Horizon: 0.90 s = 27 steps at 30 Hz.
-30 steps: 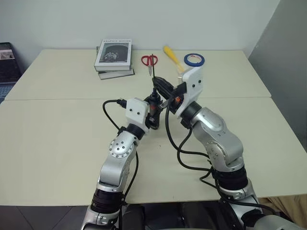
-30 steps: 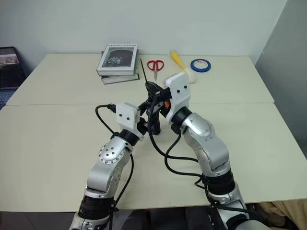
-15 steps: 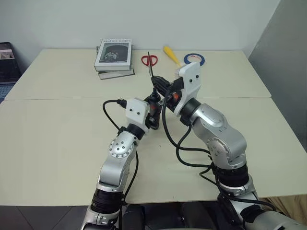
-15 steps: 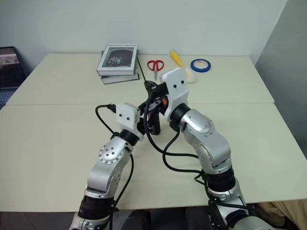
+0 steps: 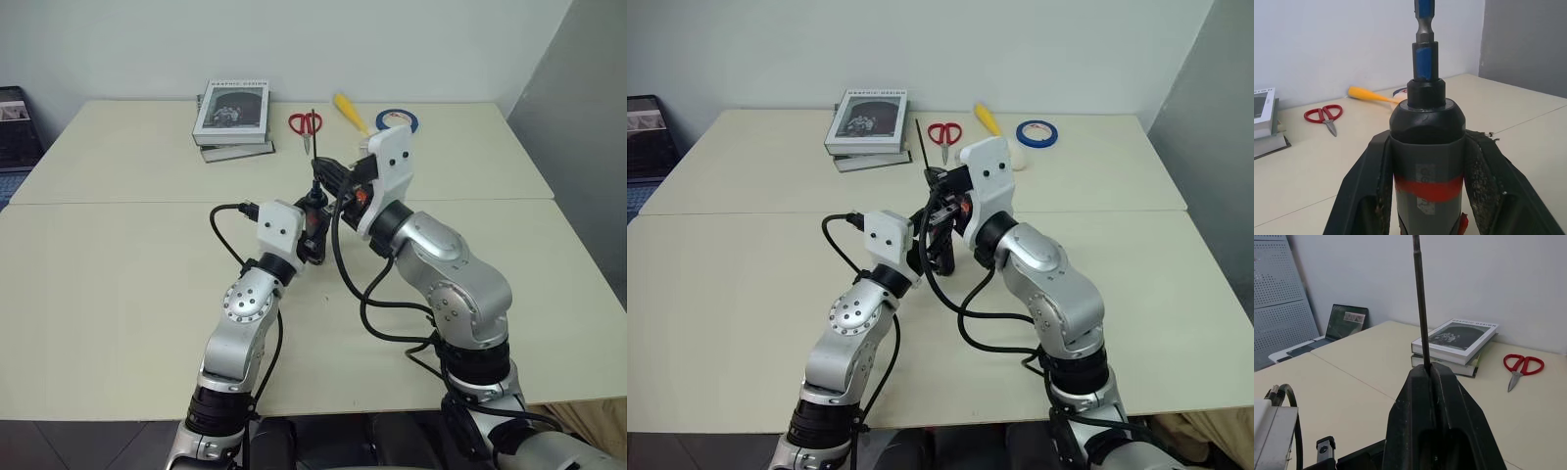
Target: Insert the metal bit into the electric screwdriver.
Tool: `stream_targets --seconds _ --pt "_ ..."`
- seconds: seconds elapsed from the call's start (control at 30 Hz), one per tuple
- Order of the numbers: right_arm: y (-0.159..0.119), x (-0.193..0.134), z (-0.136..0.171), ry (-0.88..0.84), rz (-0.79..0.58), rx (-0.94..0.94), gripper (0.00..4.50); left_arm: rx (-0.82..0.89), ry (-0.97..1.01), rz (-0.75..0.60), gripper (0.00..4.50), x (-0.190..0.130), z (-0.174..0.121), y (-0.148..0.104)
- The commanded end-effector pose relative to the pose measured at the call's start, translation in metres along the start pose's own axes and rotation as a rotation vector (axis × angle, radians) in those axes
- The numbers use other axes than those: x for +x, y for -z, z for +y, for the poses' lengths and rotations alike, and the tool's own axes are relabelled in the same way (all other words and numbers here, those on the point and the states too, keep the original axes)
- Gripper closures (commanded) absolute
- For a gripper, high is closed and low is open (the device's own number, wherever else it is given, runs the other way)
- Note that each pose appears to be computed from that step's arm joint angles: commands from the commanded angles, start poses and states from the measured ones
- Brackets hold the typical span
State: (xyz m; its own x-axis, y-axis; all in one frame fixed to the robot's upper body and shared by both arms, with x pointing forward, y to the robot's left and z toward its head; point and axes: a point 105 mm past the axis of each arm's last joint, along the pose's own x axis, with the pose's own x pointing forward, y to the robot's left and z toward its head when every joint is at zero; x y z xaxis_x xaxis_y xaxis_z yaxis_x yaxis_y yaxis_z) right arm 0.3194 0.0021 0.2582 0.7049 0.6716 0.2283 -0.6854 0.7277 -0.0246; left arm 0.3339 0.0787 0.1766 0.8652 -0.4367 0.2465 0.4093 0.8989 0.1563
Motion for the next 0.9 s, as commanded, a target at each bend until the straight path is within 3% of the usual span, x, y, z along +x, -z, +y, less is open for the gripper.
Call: stream_targets --seconds 0.03,0.3,0.33,0.37,0.63,0.83,0.9 --pt "-0.012 0.000 0.006 -0.007 -0.023 0.000 4.50 0.023 -0.021 -0.017 2.86 -0.001 0.005 -0.005" --pt "-0.010 -0.002 0.006 0.004 -0.003 0.010 4.50 0.022 -0.019 -0.017 2.86 -0.001 0.005 -0.005" --pt "-0.010 -0.002 0.006 0.005 -0.004 0.010 4.09 0.022 -0.019 -0.016 2.86 -0.001 0.005 -0.005" --pt "-0.010 -0.002 0.006 0.005 -0.005 0.010 4.01 0.021 -0.019 -0.016 2.86 -0.001 0.005 -0.005" --pt "-0.015 -0.005 0.002 0.001 -0.030 -0.005 1.96 0.021 -0.016 -0.015 2.86 0.000 0.004 -0.004" --pt "-0.018 -0.014 -0.002 -0.034 -0.034 -0.026 0.70 0.019 -0.015 -0.018 2.86 0.001 0.005 -0.005" --pt "-0.019 -0.018 -0.005 -0.052 -0.035 -0.031 0.06 0.018 -0.015 -0.019 2.86 0.002 0.005 -0.005"
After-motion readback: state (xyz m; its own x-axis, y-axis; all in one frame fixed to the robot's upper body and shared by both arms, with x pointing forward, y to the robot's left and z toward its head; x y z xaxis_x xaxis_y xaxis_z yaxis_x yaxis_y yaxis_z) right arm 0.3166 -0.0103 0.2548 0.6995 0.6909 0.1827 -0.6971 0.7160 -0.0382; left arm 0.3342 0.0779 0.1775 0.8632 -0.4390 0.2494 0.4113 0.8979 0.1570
